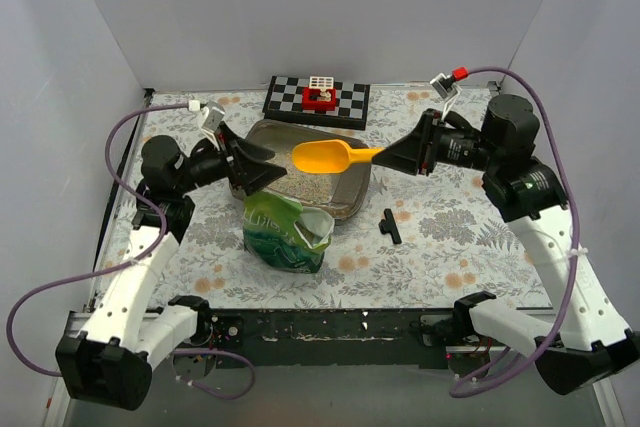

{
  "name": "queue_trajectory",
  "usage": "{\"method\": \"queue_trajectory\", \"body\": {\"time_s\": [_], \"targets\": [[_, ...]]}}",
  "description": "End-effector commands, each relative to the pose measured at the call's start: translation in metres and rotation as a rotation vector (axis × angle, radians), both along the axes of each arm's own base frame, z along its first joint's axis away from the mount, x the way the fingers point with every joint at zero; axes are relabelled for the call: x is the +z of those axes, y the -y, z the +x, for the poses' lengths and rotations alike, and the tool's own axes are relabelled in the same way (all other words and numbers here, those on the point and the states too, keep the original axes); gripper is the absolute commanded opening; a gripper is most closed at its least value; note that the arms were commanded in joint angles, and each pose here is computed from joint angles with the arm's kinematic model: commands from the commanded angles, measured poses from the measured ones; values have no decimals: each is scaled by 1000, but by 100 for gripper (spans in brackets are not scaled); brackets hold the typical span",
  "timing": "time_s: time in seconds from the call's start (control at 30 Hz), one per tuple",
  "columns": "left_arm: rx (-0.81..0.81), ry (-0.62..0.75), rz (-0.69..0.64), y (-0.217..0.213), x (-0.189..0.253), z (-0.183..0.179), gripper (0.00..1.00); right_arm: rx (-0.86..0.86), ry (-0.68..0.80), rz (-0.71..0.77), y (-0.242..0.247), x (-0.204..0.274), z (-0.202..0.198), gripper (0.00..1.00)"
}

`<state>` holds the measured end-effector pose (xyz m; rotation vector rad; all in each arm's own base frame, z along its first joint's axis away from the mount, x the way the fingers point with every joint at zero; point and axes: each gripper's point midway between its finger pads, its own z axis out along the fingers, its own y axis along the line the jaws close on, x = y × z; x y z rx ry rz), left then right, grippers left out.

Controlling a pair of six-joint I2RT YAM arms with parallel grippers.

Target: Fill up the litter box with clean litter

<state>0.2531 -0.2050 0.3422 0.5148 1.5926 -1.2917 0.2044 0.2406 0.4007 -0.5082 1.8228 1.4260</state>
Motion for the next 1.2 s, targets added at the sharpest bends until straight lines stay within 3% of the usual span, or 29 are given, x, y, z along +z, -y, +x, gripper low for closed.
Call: {"method": "queue_trajectory", "body": {"time_s": [0.0, 0.3, 0.73, 0.83, 0.93, 1.03, 1.17], "targets": [[45, 111, 122, -11, -4, -19, 80, -23, 23, -94, 16, -4, -21, 1], [88, 287, 285, -21, -27, -42, 79, 1, 30, -140, 27, -12, -47, 1], [100, 319, 455, -25, -57, -56, 79, 13, 32, -132, 32, -7, -62, 1], [76, 314, 455, -21, -66, -58, 74, 10, 35, -128, 32, -6, -63, 1], [52, 305, 452, -18, -74, -61, 62, 10, 26, -122, 32, -7, -63, 1], [21, 295, 437, -13, -80, -64, 42, 11, 19, -118, 31, -7, -64, 1], [21, 280, 434, -12, -86, -62, 0, 13, -10, -126, 32, -11, -65, 1]]}}
